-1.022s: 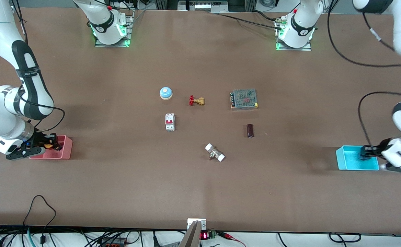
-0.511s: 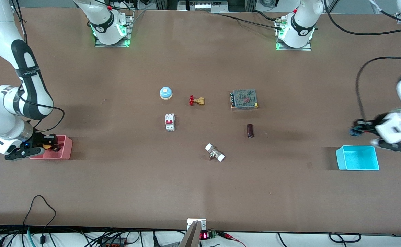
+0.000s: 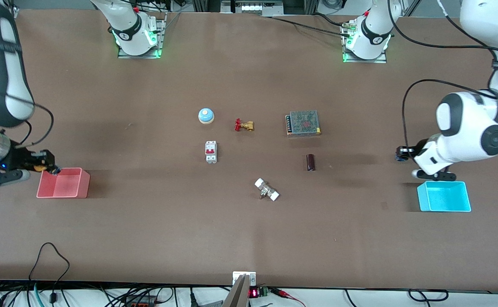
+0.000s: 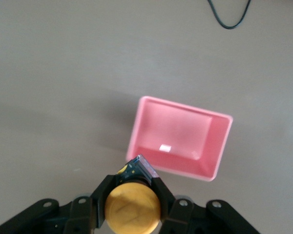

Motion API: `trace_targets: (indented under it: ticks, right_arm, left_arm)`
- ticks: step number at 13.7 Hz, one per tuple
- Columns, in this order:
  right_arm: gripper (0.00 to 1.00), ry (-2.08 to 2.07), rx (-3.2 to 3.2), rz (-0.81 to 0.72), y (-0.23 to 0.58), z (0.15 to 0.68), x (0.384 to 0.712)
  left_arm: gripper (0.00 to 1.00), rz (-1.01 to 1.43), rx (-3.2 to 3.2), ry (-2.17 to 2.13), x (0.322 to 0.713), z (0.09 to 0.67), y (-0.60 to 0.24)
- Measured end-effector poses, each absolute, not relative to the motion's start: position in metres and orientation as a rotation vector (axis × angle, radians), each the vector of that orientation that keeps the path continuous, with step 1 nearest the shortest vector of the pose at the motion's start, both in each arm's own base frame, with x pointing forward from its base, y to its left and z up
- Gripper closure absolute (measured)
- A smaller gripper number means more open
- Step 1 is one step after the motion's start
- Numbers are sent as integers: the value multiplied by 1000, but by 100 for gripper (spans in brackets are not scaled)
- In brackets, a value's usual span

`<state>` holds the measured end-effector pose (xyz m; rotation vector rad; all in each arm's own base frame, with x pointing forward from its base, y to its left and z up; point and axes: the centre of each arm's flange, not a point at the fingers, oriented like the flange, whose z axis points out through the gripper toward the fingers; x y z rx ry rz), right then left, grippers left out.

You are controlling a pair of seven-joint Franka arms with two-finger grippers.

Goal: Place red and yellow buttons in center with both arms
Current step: 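Carry the red button with the left gripper while the right gripper carries the yellow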

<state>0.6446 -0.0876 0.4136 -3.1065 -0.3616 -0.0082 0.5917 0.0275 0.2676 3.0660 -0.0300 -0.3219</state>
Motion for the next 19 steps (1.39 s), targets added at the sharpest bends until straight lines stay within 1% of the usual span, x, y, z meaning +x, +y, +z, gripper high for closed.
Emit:
trace_targets:
  ticks: [2, 3, 5, 6, 8, 11, 12, 13, 14, 16, 17, 18, 19]
  right_arm:
    - [61, -288, -3096, -1, -26, 445, 637]
    - [61, -253, -3092, 7, 8, 450, 634]
    - [61, -183, -3093, 42, 75, 444, 625]
    - [61, -161, -3095, 56, 101, 436, 620]
    - [61, -129, -3104, 26, 139, 413, 610]
    - [61, -114, -3128, -39, 166, 362, 593]
    - [61, -102, -3132, -52, 172, 347, 587]
    - [61, -86, -3132, -55, 179, 337, 581]
    - [61, -72, -3134, -63, 187, 328, 576]
    - [61, -62, -3139, -108, 208, 313, 565]
    - [61, -59, -3133, -127, 215, 303, 561]
    - [61, -60, -3126, -134, 218, 294, 559]
    - [61, -61, -3121, -133, 219, 285, 558]
  left_arm:
    - [64, -288, 3081, 7, 583, 250, 7]
    - [64, -267, 3082, 18, 577, 240, 3]
    - [64, -232, 3080, 45, 563, 221, 4]
    - [64, -219, 3081, 52, 557, 214, 5]
    - [64, -200, 3076, 76, 552, 207, 6]
    - [63, -197, 3019, 189, 548, 197, 6]
    - [60, -199, 3010, 205, 548, 195, 7]
    - [60, -199, 3009, 208, 548, 194, 7]
    - [55, -193, 3009, 209, 548, 195, 7]
    - [37, -153, 3011, 207, 554, 206, 7]
    - [26, -108, 3011, 204, 561, 221, 7]
    - [18, -64, 3008, 198, 568, 243, 7]
    - [7, -39, 3001, 188, 575, 269, 6]
